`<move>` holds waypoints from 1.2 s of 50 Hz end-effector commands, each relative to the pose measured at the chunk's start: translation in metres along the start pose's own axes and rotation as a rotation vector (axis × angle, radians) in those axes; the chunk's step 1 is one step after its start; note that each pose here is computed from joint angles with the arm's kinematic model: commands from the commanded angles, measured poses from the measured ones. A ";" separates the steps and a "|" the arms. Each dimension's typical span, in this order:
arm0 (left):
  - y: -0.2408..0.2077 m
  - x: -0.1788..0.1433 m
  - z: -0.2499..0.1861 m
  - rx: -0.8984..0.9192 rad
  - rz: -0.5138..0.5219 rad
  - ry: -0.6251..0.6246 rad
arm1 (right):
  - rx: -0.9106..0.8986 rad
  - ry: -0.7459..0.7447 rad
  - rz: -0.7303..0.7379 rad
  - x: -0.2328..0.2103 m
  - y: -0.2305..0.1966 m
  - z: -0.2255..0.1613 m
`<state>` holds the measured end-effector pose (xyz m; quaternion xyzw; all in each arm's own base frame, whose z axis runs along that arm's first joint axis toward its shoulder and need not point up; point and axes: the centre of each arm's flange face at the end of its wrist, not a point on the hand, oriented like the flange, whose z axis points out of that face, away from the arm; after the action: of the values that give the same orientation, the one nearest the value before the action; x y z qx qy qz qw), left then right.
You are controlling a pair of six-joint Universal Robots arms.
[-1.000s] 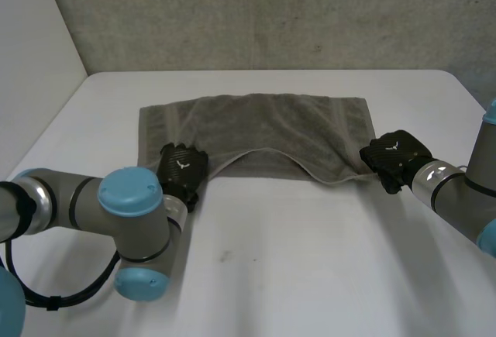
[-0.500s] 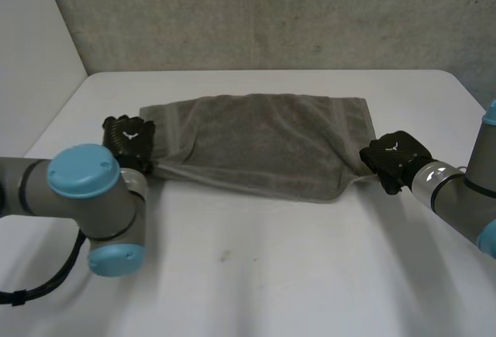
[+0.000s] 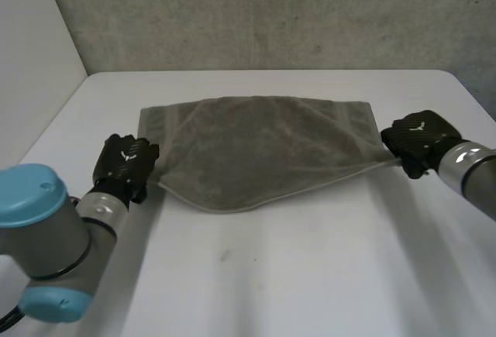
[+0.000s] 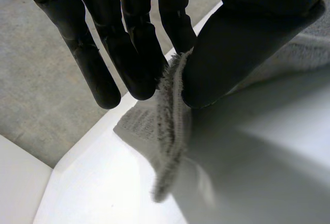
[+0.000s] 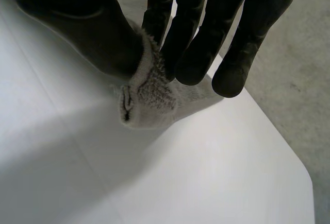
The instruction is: Fold the towel.
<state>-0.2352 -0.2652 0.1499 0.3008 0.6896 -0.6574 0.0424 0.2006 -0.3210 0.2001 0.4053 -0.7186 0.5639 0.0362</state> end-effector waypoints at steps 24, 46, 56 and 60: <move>-0.003 -0.020 -0.050 -0.015 0.256 0.179 | -0.088 -0.009 -0.109 0.061 0.011 -0.069; 0.013 -0.009 0.125 0.077 0.098 0.143 | -0.048 0.105 -0.113 0.050 0.017 0.096; 0.031 -0.005 0.160 -0.009 0.084 0.139 | -0.053 0.191 -0.145 0.043 0.024 0.136; 0.030 -0.006 0.167 -0.004 0.084 0.129 | -0.029 0.208 -0.151 0.042 0.022 0.145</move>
<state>-0.2697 -0.4117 0.1087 0.3729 0.6726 -0.6388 0.0221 0.2068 -0.4515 0.1600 0.3986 -0.7006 0.5726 0.1494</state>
